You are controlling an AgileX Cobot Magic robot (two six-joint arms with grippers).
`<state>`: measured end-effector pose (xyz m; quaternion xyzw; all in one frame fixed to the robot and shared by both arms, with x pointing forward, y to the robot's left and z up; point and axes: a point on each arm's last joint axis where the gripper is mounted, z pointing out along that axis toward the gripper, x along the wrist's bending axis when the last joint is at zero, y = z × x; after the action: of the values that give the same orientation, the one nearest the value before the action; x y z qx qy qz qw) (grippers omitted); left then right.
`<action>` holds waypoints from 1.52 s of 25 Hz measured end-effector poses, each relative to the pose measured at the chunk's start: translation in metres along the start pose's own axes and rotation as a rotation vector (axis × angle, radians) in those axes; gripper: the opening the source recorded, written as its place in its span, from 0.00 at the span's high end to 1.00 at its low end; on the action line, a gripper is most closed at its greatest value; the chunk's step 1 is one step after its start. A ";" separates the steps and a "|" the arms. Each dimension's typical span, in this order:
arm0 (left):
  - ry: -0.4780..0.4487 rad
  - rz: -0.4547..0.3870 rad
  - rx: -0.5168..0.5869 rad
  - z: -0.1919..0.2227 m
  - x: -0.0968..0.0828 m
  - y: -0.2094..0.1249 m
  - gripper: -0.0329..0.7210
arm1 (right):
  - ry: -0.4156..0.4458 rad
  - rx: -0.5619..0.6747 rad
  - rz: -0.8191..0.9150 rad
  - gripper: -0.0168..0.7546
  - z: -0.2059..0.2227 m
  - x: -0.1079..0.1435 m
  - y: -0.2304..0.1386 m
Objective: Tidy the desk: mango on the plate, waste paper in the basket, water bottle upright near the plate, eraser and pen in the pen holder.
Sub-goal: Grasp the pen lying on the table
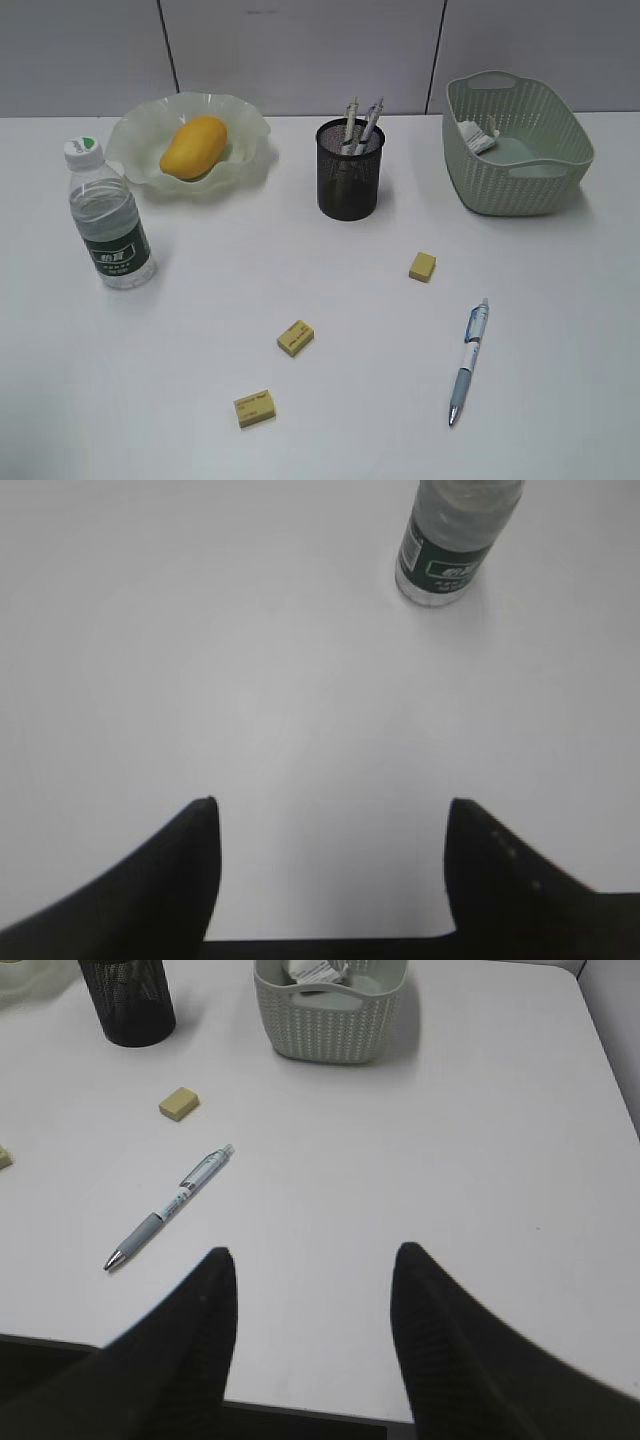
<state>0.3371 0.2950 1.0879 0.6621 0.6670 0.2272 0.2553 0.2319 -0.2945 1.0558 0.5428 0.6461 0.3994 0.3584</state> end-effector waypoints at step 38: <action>-0.033 -0.001 -0.427 -0.048 0.009 -0.101 0.31 | 0.002 0.002 0.001 0.45 0.000 0.000 0.000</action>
<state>0.2292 0.3038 1.0600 0.5963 0.5997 0.3525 0.4006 0.2321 -0.2943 1.0552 0.5432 0.6465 0.3995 0.3570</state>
